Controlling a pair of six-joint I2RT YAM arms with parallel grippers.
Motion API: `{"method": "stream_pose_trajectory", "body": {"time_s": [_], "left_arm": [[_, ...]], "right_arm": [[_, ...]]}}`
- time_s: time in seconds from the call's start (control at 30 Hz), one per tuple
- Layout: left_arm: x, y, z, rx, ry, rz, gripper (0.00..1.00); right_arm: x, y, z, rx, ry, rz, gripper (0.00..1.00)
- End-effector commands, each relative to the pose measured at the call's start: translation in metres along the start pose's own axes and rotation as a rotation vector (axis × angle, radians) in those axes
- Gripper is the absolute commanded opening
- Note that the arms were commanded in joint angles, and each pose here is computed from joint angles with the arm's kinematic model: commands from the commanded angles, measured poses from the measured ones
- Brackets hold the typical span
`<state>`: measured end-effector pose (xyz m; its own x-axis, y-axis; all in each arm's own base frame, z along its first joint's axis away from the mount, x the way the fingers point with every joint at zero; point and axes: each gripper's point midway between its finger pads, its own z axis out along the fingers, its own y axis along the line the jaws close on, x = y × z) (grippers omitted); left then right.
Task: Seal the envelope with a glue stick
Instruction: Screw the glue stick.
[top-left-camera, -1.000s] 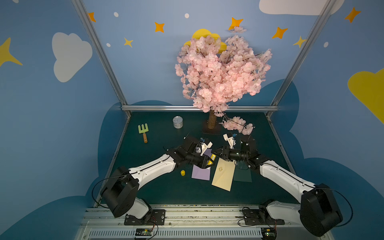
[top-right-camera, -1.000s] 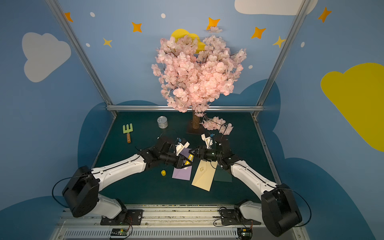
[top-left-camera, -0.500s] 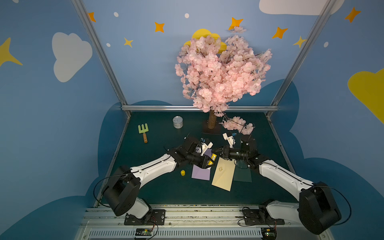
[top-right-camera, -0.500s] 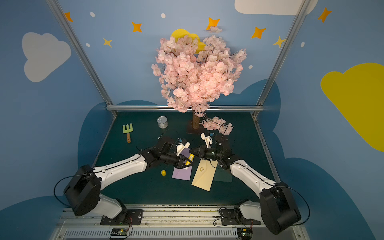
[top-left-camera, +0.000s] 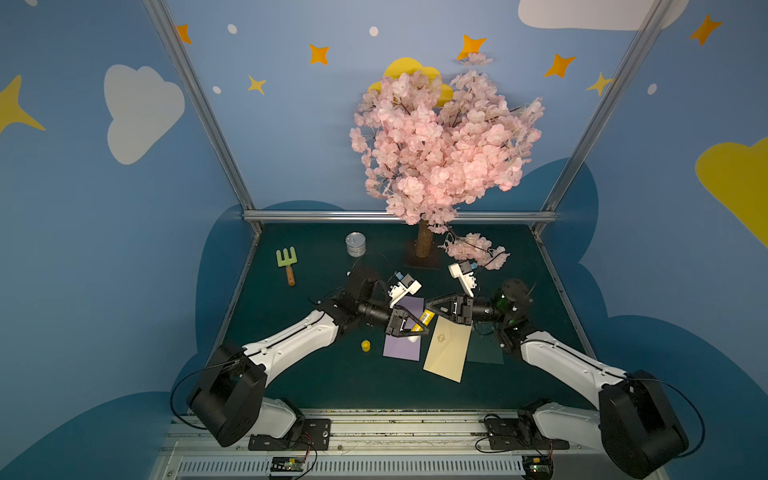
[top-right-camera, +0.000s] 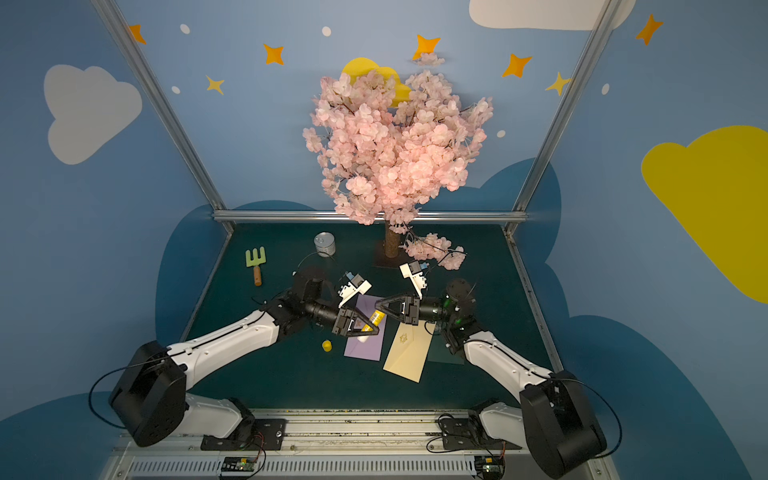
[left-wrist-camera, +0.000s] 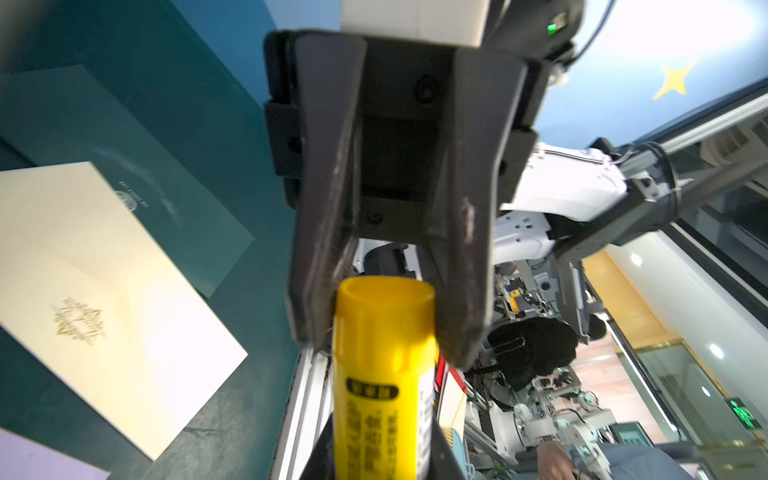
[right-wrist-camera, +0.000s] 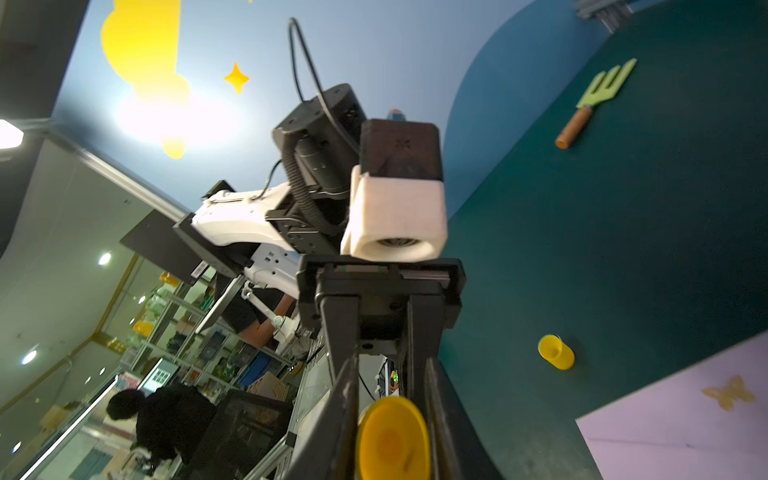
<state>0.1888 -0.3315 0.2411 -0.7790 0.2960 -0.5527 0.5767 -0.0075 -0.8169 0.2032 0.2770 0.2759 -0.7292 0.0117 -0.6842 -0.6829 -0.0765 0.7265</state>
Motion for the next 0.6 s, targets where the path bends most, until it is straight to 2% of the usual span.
{"method": "stream_pose_trajectory", "body": {"time_s": [0.0, 0.1, 0.13, 0.23, 0.37, 0.47, 0.57], "left_arm": [[-0.017, -0.016, -0.013, 0.073, -0.046, 0.035, 0.03], [-0.015, -0.012, -0.011, 0.066, -0.047, 0.028, 0.03], [-0.014, -0.01, -0.011, 0.05, -0.05, 0.027, 0.03], [-0.014, 0.003, -0.014, -0.05, -0.071, 0.04, 0.03], [-0.013, 0.035, -0.022, -0.255, -0.108, 0.039, 0.03], [-0.014, 0.053, -0.027, -0.363, -0.131, 0.036, 0.03], [-0.015, 0.068, -0.03, -0.443, -0.141, 0.028, 0.03]], "right_arm": [[0.011, 0.039, -0.004, -0.174, 0.075, -0.119, 0.16], [0.003, 0.034, -0.002, -0.173, 0.054, -0.085, 0.26], [0.0, 0.032, -0.002, -0.165, 0.036, -0.078, 0.34], [-0.015, 0.013, -0.004, -0.09, -0.047, 0.012, 0.48], [-0.019, -0.036, -0.008, 0.127, -0.124, 0.213, 0.53], [0.0, -0.067, -0.012, 0.337, -0.083, 0.337, 0.54], [0.007, -0.08, -0.015, 0.428, -0.071, 0.385, 0.55]]}}
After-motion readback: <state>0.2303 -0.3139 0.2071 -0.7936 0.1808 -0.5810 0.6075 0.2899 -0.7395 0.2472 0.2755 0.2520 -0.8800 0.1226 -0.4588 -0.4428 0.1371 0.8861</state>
